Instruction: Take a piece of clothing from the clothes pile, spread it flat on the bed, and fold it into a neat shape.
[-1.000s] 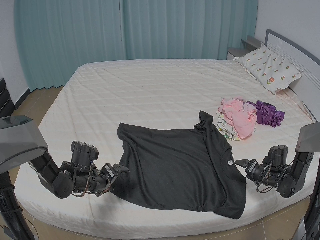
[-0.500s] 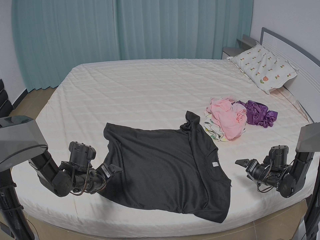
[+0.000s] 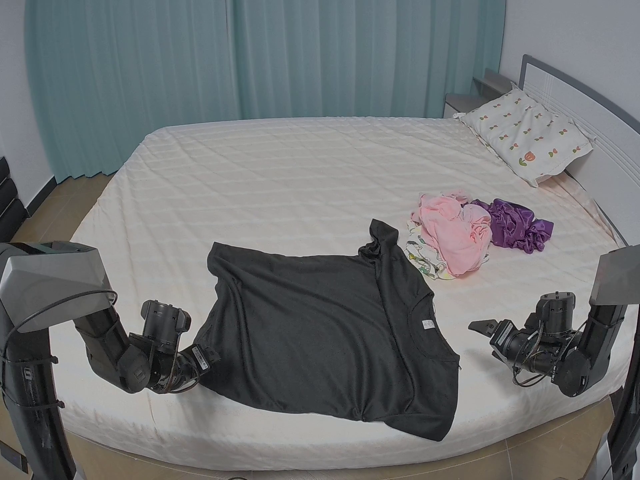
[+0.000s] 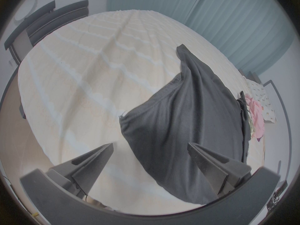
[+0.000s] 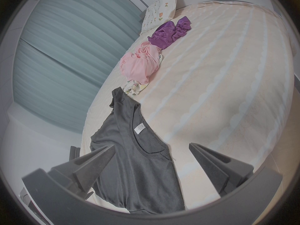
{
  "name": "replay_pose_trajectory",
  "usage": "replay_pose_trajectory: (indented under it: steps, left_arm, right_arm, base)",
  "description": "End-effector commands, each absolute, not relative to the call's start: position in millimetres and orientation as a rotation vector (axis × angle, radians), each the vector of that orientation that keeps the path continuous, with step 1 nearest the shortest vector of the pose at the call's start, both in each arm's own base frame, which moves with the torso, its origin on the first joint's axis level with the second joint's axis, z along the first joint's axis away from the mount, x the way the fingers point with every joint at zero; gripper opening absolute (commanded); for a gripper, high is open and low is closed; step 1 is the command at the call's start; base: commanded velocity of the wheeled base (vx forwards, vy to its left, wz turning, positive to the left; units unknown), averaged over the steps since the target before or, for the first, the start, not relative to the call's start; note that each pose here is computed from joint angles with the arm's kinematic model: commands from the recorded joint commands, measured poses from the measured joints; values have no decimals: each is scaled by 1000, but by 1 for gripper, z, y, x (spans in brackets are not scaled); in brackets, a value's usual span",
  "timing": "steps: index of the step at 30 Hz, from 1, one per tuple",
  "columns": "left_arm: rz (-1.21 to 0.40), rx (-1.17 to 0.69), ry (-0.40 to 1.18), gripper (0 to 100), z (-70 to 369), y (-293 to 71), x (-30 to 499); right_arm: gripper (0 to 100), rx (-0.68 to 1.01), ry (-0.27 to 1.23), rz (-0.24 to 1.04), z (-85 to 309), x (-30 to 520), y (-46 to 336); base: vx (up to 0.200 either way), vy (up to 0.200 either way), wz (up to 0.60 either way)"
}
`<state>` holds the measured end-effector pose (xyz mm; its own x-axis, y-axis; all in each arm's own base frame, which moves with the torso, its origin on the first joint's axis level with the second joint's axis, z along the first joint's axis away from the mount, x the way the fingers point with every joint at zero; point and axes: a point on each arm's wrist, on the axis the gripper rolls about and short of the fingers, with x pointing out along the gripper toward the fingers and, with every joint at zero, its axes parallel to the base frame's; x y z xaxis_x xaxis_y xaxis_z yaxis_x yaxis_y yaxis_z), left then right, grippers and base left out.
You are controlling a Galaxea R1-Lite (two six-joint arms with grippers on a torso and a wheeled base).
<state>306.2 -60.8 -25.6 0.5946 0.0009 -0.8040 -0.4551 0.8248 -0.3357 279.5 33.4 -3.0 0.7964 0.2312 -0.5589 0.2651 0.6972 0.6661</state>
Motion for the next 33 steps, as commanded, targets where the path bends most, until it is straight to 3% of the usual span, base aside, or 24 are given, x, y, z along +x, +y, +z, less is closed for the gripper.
replay_pose_trajectory:
  steps: [1,7,8,18,24,33]
  left_arm:
    - [315,-562,909,100,-39,-58,316]
    - [322,-567,888,100,-43,-61,326]
    - [335,-553,885,0,-45,-62,326]
    - [364,-445,965,0,-42,-55,307]
    - [378,-366,1087,0,-14,-53,283]
    - [405,-284,1234,0,-18,-50,268]
  right_arm:
    - [100,815,673,-20,-5,280,34]
    - [100,813,674,-16,-4,280,35]
    - [100,812,675,-13,-4,280,36]
    - [100,812,677,-16,-6,280,36]
    - [100,810,679,-16,-6,280,36]
    - [100,745,719,6,-11,273,39]
  base:
    - [0,0,0]
    - [0,0,0]
    - [0,0,0]
    - [0,0,0]
    - [0,0,0]
    - [0,0,0]
